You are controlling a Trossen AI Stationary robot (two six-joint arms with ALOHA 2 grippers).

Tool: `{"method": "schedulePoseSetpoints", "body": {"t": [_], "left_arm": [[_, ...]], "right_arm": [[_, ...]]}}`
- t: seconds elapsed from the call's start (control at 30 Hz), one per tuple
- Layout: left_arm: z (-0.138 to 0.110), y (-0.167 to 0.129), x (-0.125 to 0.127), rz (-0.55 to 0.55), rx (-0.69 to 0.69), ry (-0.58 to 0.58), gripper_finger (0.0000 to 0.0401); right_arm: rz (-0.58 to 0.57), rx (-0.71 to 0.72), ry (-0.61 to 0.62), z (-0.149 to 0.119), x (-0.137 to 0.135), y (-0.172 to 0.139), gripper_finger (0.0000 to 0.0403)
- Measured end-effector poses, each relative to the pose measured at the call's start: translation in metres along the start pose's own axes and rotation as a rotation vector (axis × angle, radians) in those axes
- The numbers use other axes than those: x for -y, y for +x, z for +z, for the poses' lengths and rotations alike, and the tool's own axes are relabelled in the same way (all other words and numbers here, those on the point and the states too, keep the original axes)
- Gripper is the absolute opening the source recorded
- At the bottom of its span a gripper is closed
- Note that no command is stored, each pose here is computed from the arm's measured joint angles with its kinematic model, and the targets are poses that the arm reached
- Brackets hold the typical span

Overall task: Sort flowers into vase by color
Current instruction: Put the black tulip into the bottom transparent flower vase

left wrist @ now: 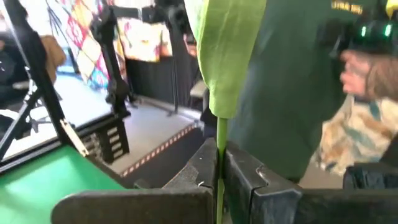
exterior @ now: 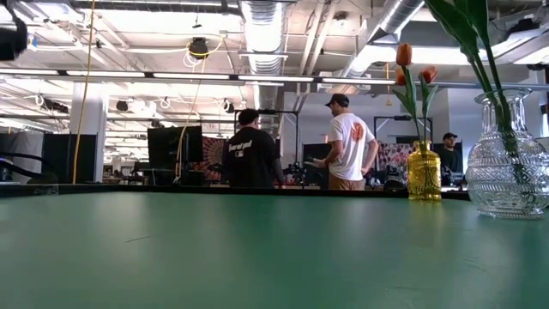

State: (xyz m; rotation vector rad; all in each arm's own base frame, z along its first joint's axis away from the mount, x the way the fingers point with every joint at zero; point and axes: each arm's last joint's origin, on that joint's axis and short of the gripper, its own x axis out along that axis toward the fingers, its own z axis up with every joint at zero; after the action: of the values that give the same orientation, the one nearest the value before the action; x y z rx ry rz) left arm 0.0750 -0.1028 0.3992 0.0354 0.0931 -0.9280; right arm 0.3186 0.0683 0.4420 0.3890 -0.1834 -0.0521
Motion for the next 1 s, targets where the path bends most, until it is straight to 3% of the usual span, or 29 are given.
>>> {"method": "schedulePoseSetpoints", "body": {"t": [0.17, 0.43, 0.6, 1.0], "left_arm": [[-0.037, -0.011, -0.002, 0.033, 0.071, -0.053, 0.0000], [-0.082, -0.012, -0.003, 0.057, 0.063, -0.028, 0.0000], [-0.101, -0.010, -0.004, 0.088, 0.033, -0.010, 0.0000], [-0.120, -0.005, -0.005, 0.125, -0.046, 0.009, 0.0000]], "right_arm": [[-0.059, 0.001, -0.005, -0.001, 0.002, 0.000, 0.0353], [-0.111, -0.021, 0.030, -0.004, 0.008, 0.001, 0.0353], [-0.134, -0.034, 0.094, -0.005, 0.013, 0.002, 0.0353], [-0.129, -0.101, 0.102, -0.013, 0.007, -0.001, 0.0353]]}}
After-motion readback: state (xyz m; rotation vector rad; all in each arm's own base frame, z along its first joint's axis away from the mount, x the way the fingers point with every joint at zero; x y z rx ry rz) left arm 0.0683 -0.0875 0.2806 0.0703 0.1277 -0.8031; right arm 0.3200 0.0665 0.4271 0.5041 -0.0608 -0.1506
